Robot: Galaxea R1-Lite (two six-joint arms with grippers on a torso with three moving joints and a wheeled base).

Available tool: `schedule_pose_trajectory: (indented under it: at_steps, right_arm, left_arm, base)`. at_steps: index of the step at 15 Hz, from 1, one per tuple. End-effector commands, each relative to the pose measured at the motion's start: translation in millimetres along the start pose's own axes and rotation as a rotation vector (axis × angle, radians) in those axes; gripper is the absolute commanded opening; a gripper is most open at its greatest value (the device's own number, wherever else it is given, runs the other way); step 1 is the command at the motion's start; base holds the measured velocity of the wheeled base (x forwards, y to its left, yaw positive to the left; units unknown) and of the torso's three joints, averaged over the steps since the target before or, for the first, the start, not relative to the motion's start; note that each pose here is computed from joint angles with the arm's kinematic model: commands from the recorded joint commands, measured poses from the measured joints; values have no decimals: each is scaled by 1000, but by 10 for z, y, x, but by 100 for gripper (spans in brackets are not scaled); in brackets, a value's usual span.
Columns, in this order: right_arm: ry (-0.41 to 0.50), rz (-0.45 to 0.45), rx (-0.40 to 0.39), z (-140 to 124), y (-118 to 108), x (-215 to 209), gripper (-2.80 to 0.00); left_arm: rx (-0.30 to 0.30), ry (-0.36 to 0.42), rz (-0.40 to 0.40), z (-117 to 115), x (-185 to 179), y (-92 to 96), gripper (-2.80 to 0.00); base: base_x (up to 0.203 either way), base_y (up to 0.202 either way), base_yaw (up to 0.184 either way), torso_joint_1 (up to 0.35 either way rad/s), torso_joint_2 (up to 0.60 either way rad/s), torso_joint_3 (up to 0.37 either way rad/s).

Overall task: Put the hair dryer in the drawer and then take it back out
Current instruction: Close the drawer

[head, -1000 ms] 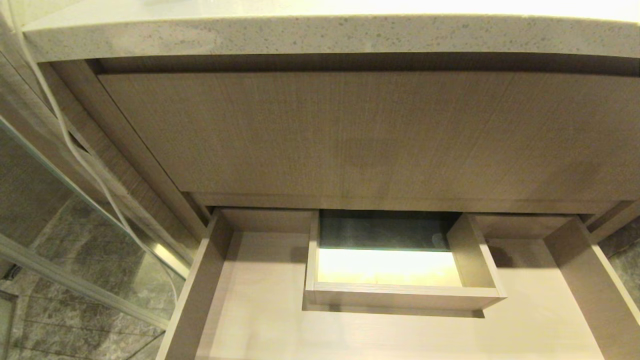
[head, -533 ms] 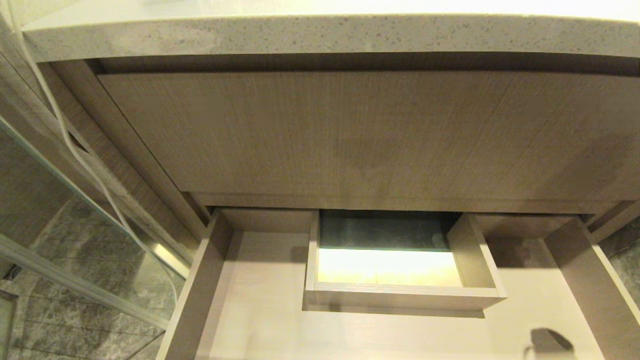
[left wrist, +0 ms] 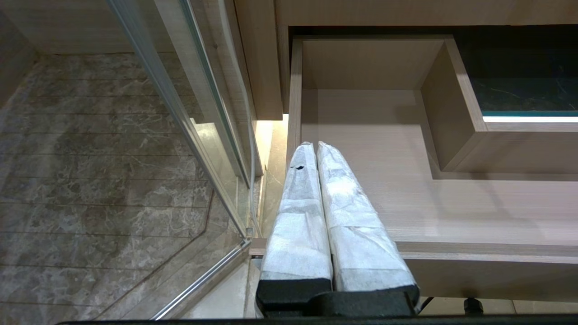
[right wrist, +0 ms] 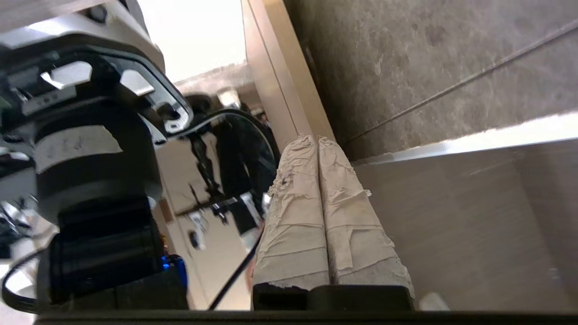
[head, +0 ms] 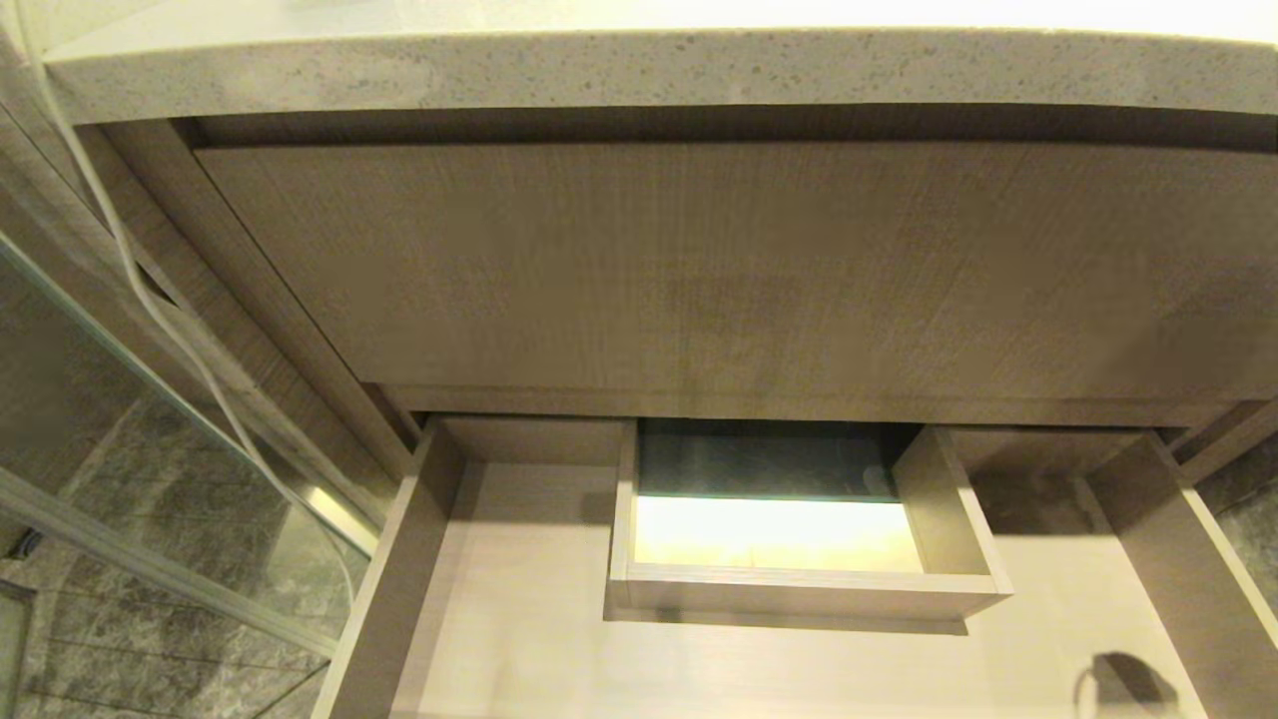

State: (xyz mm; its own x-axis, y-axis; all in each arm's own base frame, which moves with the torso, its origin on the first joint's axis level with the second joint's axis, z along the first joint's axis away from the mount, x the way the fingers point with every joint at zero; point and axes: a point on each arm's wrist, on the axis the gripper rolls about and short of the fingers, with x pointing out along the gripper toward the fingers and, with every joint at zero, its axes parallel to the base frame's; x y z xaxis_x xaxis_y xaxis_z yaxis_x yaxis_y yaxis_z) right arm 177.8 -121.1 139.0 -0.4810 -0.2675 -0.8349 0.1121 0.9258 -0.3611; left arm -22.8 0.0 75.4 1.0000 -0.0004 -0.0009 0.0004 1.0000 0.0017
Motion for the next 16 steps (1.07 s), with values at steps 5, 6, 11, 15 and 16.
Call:
schedule_pose_trajectory:
  at_steps: [5,6,11,15,16]
  right_arm:
    - [131,40,-69,257,-8,248,-280]
    - [148,44,-72,286,-7,284,-280]
    - [204,54,-92,415,-5,431,-280]
    - [257,27,-131,522,14,531,-280]
    - [267,28,-137,539,21,552,-280]
  left_arm:
    - [0,-1,0,1,0,0,-280]
    - [0,1,0,-1,0,0,-280]
    - [0,1,0,-1,0,0,-280]
    - [0,1,0,-1,0,0,-280]
    - [0,0,0,0,0,0,-280]
  base:
    - [0,0,0,0,0,0]
    - [0,0,0,0,0,0]
    - [0,0,0,0,0,0]
    - [0,0,0,0,0,0]
    - [0,0,0,0,0,0]
